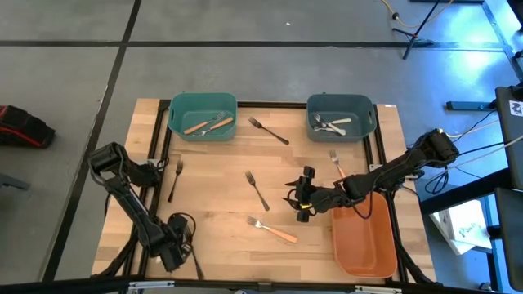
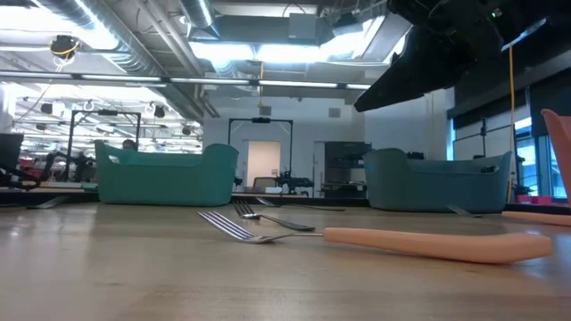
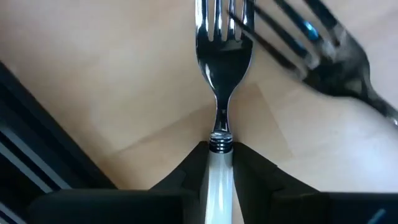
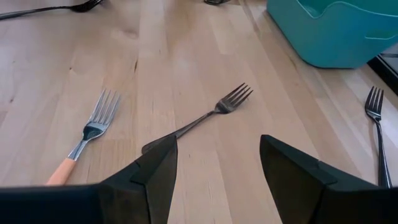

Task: Sort silverware by color (type)
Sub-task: Put the white fork into the blue bin

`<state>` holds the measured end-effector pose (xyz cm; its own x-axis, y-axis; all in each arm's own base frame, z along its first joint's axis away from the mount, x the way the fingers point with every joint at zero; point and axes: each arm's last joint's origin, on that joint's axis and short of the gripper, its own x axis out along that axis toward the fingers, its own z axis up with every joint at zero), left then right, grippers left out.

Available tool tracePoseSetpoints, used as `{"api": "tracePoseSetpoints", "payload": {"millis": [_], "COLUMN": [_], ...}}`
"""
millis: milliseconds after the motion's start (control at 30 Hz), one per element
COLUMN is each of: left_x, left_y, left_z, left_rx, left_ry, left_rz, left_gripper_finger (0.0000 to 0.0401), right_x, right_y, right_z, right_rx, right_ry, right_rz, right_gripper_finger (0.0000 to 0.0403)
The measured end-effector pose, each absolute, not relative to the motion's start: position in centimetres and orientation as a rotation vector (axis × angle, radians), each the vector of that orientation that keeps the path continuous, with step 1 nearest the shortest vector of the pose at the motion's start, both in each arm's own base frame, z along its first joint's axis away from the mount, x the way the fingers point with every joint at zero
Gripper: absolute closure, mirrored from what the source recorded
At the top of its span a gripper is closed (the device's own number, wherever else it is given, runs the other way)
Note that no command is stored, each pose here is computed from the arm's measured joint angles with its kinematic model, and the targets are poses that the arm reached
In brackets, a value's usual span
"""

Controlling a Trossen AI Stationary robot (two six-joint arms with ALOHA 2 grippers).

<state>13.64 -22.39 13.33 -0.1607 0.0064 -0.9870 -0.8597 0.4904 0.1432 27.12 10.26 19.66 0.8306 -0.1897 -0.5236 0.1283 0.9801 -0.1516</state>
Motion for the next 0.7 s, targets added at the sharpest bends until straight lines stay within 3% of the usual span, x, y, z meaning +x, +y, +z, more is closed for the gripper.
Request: {"api": "tracePoseSetpoints", "payload": {"millis": [400,700], "left_x": [13.0,14.3], "left_y": [-19.4,-19.0], "left_z": [13.5,15.7], "left_rx": [-0.502,-0.482], "left_ry": [1.474,1.285], "left_rz": [1.132,0.953], "left_gripper_finger": [0.0348,0.0348], "right_x": [27.1,27.2], "right_y": [10.3,10.3], "right_z": [19.7,19.7], "right_rx": [-0.112,-0.095], "right_ry": [0.566,0.559], "right_rz": [-0.169,-0.173], "right_gripper_finger": [0.0189,0.0189]}}
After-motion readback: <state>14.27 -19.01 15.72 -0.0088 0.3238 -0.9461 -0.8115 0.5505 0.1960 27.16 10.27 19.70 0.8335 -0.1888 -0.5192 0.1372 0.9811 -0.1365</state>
